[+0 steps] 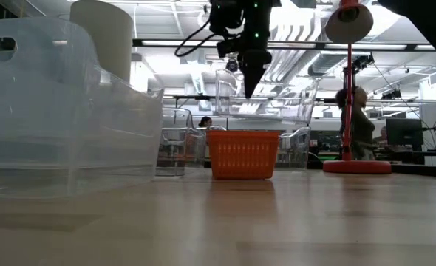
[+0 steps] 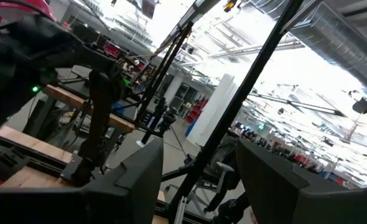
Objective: Stack baskets by color
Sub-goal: Stack the bottom transparent bin on top of the top transparent bin
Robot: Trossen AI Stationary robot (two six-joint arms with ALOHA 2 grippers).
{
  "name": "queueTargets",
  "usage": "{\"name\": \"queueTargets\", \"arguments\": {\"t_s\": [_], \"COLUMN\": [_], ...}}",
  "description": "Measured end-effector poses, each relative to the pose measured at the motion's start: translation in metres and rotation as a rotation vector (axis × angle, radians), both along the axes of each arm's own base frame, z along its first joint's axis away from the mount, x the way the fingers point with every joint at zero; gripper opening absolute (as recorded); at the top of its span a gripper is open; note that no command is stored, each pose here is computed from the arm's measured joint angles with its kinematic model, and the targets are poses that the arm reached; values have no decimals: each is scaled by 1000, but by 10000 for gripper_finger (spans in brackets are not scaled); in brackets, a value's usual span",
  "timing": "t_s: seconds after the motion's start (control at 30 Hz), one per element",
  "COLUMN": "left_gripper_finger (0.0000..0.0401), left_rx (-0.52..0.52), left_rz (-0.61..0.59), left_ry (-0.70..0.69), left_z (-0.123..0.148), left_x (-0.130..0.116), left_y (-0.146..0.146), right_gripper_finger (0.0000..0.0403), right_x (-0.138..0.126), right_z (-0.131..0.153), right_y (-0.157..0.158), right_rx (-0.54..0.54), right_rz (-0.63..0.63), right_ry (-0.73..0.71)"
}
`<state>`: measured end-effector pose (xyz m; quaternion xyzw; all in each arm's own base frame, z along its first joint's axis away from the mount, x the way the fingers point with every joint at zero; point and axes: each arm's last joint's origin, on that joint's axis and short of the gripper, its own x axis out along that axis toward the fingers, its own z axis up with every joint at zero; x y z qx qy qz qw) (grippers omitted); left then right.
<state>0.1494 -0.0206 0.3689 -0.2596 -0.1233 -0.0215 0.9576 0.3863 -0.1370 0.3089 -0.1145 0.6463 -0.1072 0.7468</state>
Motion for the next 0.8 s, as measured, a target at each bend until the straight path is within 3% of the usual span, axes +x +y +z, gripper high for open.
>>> {"name": "queueTargets", "arguments": {"t_s": [0.2,0.8], "left_gripper_finger": [191,191], "left_rx": [42,40], "left_rz": [11,10], "left_ry": [2,0], "left_z": [0,0], "left_x": [0,0], "left_y": [0,0], "right_gripper_finger": [0,0], "right_x": [0,7], "right_z": [-17,-34], "right_y": [-4,-3], "right_rx": [23,32], "right_rz": [-13,22], "right_ry": [17,63]}}
